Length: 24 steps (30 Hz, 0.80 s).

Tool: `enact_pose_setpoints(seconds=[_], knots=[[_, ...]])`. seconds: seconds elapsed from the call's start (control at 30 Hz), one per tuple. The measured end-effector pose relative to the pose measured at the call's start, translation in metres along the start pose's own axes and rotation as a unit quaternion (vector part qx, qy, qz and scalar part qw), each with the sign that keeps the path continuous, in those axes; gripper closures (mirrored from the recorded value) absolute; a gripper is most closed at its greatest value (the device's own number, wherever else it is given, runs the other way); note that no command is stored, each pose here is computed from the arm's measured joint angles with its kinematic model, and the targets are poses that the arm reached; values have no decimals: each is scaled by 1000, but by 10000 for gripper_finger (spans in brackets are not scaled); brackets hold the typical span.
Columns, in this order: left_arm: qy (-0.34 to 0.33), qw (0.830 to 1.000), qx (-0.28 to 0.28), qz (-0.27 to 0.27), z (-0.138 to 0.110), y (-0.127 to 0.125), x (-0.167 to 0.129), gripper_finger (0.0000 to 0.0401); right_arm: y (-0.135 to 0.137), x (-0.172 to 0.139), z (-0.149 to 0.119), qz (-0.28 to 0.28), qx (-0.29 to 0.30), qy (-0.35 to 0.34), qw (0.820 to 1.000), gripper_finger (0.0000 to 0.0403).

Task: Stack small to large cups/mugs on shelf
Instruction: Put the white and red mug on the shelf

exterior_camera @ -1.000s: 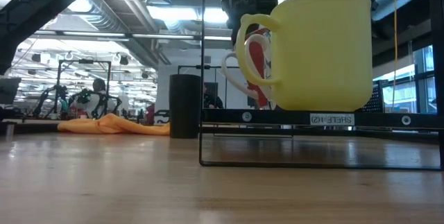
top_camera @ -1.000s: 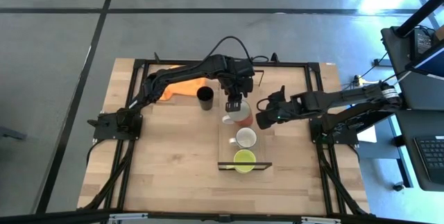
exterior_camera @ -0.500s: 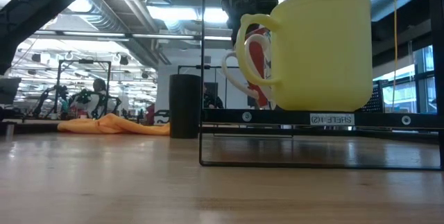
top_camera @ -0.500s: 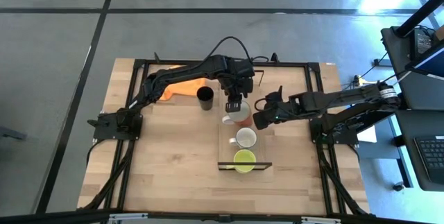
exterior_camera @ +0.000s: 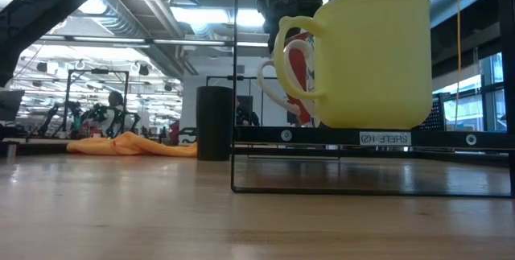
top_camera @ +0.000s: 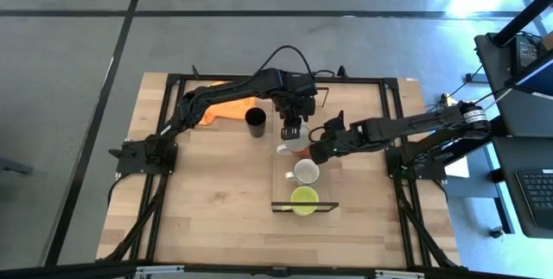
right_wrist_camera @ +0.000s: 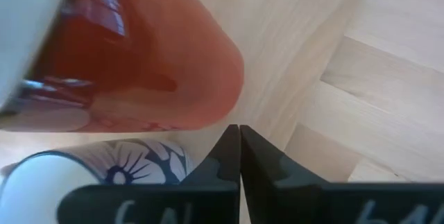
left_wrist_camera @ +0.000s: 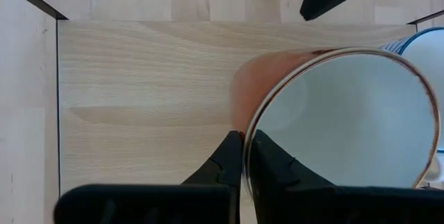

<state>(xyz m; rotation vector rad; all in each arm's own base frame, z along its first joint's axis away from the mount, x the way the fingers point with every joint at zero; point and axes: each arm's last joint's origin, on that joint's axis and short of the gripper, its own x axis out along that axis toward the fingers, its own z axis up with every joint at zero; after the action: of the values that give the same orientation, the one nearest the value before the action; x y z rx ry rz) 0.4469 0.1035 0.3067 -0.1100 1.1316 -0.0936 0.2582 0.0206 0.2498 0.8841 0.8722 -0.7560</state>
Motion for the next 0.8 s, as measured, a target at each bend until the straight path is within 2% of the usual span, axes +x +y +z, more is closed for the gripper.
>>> enact_pose_setpoints(seconds=[0.33, 0.53, 0.8], knots=[[0, 1000, -8, 0, 0, 0, 1, 394, 6, 14, -1, -4, -20, -3, 1000, 400], [23, 1000, -15, -4, -6, 2, 13, 389, 7, 20, -2, -15, -26, -3, 1000, 400], [17, 1000, -22, -5, -6, 2, 18, 380, 9, 30, -5, -24, -40, 14, 999, 400]])
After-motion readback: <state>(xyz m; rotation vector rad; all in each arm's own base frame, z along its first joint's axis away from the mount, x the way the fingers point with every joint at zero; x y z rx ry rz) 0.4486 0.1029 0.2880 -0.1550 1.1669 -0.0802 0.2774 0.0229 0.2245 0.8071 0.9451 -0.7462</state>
